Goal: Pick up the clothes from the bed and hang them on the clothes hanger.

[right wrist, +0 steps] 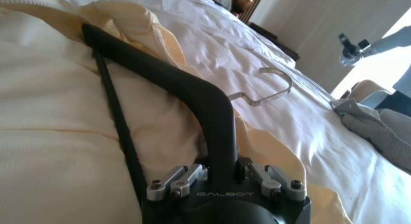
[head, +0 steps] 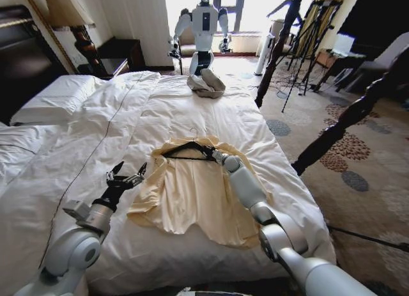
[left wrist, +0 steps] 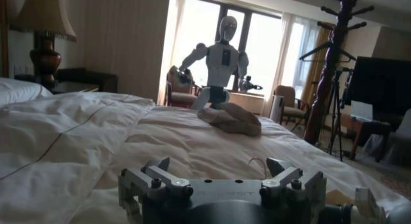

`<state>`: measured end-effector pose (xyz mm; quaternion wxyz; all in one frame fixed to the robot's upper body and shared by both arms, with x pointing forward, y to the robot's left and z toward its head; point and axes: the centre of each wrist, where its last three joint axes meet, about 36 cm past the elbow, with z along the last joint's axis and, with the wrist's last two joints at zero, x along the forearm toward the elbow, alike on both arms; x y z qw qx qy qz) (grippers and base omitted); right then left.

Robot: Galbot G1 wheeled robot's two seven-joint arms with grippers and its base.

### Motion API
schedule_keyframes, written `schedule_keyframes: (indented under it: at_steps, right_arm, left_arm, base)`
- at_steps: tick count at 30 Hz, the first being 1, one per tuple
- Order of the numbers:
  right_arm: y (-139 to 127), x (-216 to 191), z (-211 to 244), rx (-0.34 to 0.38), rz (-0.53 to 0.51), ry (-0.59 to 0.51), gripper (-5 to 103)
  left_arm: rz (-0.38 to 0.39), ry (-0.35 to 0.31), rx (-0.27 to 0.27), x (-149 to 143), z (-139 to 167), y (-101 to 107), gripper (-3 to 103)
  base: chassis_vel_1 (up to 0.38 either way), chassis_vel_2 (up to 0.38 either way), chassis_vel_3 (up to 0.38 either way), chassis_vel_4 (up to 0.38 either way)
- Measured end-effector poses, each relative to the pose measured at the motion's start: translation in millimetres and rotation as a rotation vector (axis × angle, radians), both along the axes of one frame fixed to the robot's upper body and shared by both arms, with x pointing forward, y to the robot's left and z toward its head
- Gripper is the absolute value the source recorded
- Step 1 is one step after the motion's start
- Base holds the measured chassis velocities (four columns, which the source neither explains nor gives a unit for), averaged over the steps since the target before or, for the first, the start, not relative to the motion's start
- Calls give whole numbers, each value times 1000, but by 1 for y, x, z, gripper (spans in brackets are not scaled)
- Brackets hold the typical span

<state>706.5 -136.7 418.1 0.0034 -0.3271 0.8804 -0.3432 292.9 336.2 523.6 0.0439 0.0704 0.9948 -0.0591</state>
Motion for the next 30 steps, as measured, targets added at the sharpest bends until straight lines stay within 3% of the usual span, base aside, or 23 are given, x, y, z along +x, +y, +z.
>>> schedule_keyframes:
  at_steps: [6,11,16,19,20,24,30]
  right_arm:
    - [-7,0,-4,39,11,2,17]
    - [-11,0,-3,18,55,31,20]
    - [-13,1,1,0,82,33,34]
    - [-22,2,9,-14,99,26,49]
    - [-22,2,9,-14,99,26,49]
    - [-38,2,17,-16,118,32,61]
    - [-72,3,33,27,143,38,88]
  left_arm:
    - [1,1,0,0,-1,0,100]
    - [-2,1,4,1,0,0,100]
    - [-1,2,6,0,0,1,100]
    - [1,4,2,-2,-1,0,100]
    - [1,4,2,-2,-1,0,100]
    - [-3,1,5,-2,1,-1,100]
    - [-13,-4,13,-3,5,-3,100]
  base:
    - [0,0,0,0]
    - [0,0,0,0]
    - [0,0,0,0]
    - [0,0,0,0]
    - [0,0,0,0]
    - [0,0,0,0]
    - [0,0,0,0]
